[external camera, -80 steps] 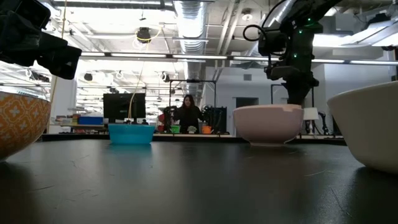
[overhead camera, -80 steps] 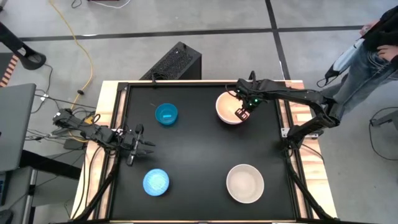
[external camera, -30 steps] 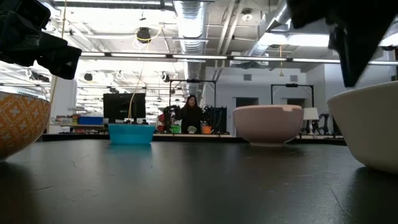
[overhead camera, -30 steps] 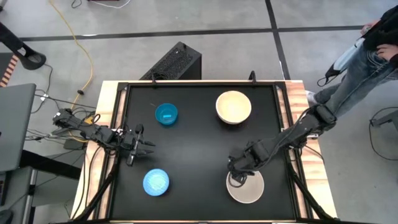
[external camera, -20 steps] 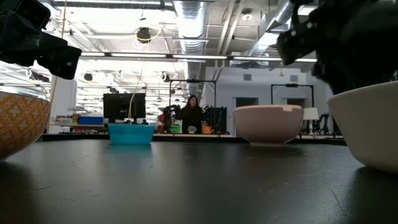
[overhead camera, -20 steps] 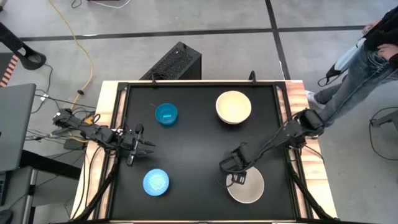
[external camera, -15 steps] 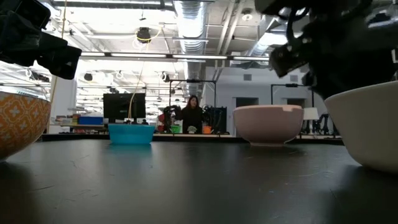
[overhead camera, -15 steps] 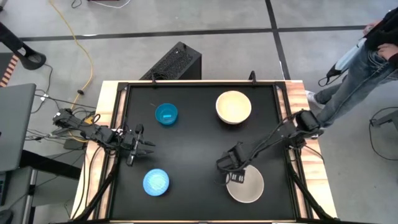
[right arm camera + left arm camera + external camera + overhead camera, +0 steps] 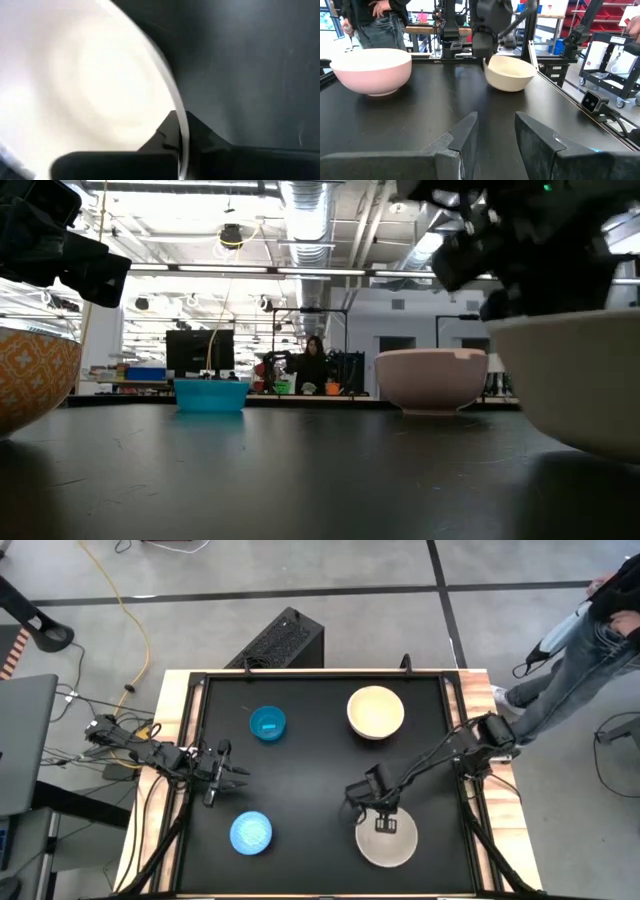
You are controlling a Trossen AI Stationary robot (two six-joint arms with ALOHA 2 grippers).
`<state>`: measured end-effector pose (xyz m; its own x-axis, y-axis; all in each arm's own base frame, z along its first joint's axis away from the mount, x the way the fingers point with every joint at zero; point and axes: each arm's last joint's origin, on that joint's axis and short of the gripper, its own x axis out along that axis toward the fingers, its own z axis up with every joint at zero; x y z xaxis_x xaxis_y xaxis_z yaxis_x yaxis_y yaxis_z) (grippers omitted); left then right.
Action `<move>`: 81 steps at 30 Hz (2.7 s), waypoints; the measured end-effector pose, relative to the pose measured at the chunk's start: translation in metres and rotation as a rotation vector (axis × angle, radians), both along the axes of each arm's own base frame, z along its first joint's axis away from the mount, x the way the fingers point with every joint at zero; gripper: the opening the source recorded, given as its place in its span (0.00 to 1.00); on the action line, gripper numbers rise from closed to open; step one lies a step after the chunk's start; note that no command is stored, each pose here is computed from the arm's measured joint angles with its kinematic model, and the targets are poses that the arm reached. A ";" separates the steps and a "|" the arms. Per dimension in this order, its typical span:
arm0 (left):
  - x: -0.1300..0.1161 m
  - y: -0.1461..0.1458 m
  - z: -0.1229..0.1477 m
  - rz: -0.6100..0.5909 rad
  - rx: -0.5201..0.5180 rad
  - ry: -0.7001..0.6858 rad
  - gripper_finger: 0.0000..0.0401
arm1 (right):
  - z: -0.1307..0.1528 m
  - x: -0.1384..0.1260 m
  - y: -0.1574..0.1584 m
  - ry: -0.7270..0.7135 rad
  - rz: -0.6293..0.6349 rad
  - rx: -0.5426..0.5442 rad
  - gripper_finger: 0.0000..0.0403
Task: Nest bowls inside each other
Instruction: Stack the white bowl into the orange bowl, then stack the orange patterned bowl into the white bowl
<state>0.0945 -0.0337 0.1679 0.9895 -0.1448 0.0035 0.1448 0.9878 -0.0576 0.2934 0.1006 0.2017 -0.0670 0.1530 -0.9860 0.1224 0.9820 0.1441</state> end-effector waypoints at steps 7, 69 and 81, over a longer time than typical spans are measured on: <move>0.000 0.000 0.000 0.000 -0.001 -0.001 0.29 | 0.044 -0.010 -0.036 -0.151 -0.119 0.023 0.03; 0.000 0.000 0.000 0.000 -0.001 0.000 0.29 | 0.071 -0.089 -0.288 -0.254 -0.978 -0.253 0.24; 0.000 0.000 0.000 0.000 0.000 0.000 0.29 | 0.096 -0.081 -0.281 -0.294 -0.934 -0.251 0.40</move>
